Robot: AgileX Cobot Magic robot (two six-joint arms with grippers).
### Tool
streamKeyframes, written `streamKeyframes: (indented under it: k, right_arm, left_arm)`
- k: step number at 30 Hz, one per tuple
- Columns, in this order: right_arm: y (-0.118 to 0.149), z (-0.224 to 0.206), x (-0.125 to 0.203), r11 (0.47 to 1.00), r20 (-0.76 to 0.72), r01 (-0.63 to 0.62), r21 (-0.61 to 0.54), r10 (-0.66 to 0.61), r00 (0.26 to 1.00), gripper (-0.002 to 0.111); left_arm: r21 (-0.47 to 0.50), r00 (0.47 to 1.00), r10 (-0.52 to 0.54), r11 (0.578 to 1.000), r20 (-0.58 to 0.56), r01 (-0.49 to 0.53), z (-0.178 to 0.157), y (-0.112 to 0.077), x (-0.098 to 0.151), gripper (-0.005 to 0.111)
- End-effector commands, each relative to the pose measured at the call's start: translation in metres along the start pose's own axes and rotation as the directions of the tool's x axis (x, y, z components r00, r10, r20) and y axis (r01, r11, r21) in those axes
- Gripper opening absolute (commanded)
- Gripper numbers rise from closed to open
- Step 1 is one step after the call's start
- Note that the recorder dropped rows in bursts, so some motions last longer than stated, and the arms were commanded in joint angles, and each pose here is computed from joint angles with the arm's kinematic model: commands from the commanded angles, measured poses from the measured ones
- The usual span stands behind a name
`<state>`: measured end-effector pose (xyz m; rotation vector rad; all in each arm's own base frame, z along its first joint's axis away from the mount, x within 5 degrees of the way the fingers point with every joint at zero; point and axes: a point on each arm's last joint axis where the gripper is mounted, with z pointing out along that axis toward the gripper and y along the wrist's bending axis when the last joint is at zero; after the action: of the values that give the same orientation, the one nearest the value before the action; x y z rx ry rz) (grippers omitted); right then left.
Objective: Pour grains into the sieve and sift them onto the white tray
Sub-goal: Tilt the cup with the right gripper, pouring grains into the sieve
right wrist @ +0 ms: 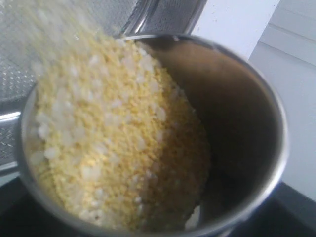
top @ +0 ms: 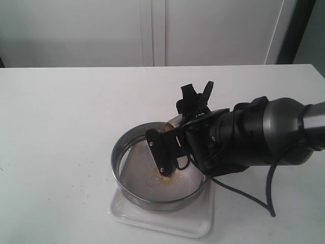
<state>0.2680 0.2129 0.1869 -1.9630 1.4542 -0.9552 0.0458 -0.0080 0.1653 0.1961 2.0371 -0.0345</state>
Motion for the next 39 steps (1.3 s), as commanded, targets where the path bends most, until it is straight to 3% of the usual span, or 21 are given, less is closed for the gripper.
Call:
streamKeyframes:
  k: [1,13,26,39]
  right_arm:
    - [-0.0051,-0.0013,-0.001,0.997,0.0,0.065,0.03,-0.065,0.998,0.0]
    - [-0.0086,-0.0015,-0.002,0.975,-0.002,0.211,0.071,-0.211,0.977,0.0]
    - [-0.0091,-0.0016,-0.0044,0.955,0.016,0.285,0.082,-0.287,0.958,0.0]
    - [-0.0142,-0.0026,-0.0053,0.868,-0.016,0.477,0.137,-0.479,0.877,0.0]
  left_arm:
    - [0.006,1.0,-0.012,1.0,0.005,0.012,0.0005,-0.0006,0.0008,0.0]
    - [0.006,1.0,-0.012,1.0,0.005,0.012,0.0005,-0.0006,0.0008,0.0]
    - [0.006,1.0,-0.012,1.0,0.005,0.012,0.0005,-0.0006,0.0008,0.0]
    - [0.006,1.0,-0.012,1.0,0.005,0.012,0.0005,-0.0006,0.0008,0.0]
